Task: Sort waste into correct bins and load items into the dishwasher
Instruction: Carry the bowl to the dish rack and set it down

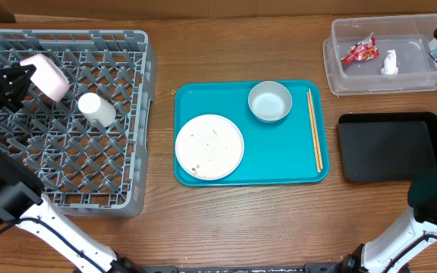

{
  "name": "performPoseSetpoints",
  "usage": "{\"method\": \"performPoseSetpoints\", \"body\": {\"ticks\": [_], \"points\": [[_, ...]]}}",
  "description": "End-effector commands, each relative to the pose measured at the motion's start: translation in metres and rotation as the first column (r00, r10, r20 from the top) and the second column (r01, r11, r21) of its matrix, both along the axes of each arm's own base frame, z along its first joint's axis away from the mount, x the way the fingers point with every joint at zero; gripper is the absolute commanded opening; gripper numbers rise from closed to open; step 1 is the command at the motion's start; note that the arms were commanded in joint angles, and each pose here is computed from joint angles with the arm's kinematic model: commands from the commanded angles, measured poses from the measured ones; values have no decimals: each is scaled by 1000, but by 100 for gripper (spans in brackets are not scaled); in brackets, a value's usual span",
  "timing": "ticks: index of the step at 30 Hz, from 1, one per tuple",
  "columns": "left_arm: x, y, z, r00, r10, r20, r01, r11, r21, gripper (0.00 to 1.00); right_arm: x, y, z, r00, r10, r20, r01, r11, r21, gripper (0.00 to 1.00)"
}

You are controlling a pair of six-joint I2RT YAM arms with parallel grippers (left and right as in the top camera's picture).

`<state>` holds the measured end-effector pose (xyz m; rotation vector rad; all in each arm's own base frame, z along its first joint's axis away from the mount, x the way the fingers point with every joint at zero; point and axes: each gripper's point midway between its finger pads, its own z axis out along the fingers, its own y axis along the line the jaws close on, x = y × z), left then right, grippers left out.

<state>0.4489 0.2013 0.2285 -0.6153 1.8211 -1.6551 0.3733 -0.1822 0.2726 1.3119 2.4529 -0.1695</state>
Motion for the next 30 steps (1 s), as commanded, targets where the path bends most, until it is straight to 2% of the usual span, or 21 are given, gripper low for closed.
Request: {"method": "performPoseSetpoints", "body": {"ticks": [1, 6, 11, 23, 30], "points": [[-1, 3, 14, 994, 11, 112, -14, 999, 30, 4, -1, 0, 17, 999, -5, 48, 6, 1000, -26, 100], [1, -3, 10, 983, -19, 183, -5, 992, 130, 4, -1, 0, 17, 999, -5, 48, 6, 1000, -26, 100], [2, -7, 6, 976, -34, 215, -1, 987, 161, 4, -1, 0, 17, 999, -5, 48, 6, 1000, -26, 100], [-2, -11, -32, 985, -16, 171, 1, 996, 89, 4, -1, 0, 17, 999, -5, 48, 6, 1000, -26, 100], [-3, -9, -34, 990, -9, 138, 1, 998, 59, 4, -1, 0, 17, 999, -5, 48, 6, 1000, -26, 100]]}}
